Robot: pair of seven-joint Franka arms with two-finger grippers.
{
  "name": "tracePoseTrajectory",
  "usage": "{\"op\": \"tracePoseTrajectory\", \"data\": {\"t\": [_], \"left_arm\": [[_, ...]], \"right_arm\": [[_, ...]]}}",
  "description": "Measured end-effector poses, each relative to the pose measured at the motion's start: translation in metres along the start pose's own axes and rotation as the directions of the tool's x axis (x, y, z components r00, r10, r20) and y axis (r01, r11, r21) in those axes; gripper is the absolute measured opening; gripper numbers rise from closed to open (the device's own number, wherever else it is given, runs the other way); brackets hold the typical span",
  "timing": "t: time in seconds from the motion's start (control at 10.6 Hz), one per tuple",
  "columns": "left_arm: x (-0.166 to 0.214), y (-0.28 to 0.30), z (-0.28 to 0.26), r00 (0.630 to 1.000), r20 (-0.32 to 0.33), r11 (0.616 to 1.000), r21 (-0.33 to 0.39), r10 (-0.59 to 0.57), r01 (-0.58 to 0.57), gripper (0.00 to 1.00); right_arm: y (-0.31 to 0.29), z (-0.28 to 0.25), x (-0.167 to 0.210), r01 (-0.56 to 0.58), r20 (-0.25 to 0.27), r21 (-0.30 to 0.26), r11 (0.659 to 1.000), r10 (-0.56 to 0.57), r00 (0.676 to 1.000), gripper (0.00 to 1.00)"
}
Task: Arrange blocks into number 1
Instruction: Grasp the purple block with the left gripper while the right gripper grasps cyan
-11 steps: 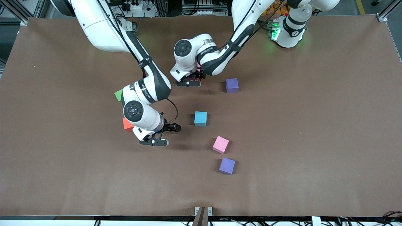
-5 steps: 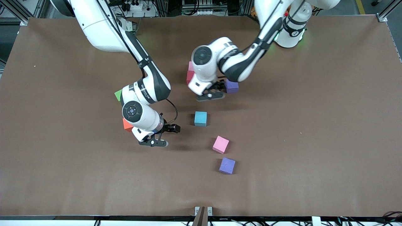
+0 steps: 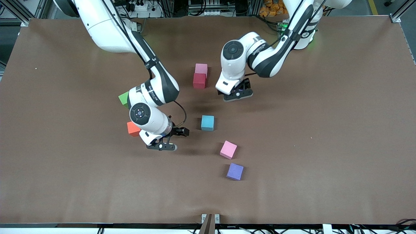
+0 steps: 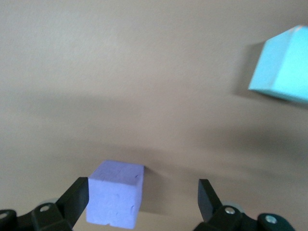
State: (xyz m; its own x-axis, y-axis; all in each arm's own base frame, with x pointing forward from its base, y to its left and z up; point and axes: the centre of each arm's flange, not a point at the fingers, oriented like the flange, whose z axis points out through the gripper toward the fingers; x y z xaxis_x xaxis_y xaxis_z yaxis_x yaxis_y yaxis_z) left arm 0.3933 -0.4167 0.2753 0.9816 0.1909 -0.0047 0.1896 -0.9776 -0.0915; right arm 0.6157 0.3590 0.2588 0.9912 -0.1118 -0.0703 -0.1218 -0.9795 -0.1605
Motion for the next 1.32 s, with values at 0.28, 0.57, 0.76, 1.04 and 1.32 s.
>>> {"op": "tracePoseTrajectory", "data": {"t": [0.28, 0.57, 0.76, 1.04, 1.32], "left_arm": [[-0.015, -0.016, 0.024, 1.0, 0.022, 0.999, 0.037, -0.015, 0.014, 1.0], [-0.014, -0.027, 0.043, 0.999, 0.041, 0.998, 0.055, -0.035, 0.032, 1.0], [-0.018, -0.028, 0.059, 0.998, 0.062, 0.997, 0.07, -0.033, 0.028, 1.0], [-0.022, -0.025, 0.075, 0.997, 0.077, 0.998, 0.063, -0.025, 0.021, 1.0], [-0.032, -0.019, 0.076, 0.996, 0.084, 0.998, 0.057, -0.008, 0.004, 1.0]], "right_arm": [[-0.059, 0.004, -0.038, -0.028, -0.03, 0.027, 0.999, 0.029, 0.999, 1.0], [-0.107, 0.027, -0.081, -0.028, -0.057, 0.049, 0.998, 0.03, 0.998, 1.0], [-0.121, 0.05, -0.096, -0.028, -0.067, 0.047, 0.998, 0.031, 0.997, 1.0], [-0.131, 0.062, -0.105, 0.001, -0.109, -0.006, 1.0, -0.001, 0.994, 1.0], [-0.131, 0.063, -0.104, 0.001, -0.117, -0.015, 1.0, -0.003, 0.993, 1.0]]}}
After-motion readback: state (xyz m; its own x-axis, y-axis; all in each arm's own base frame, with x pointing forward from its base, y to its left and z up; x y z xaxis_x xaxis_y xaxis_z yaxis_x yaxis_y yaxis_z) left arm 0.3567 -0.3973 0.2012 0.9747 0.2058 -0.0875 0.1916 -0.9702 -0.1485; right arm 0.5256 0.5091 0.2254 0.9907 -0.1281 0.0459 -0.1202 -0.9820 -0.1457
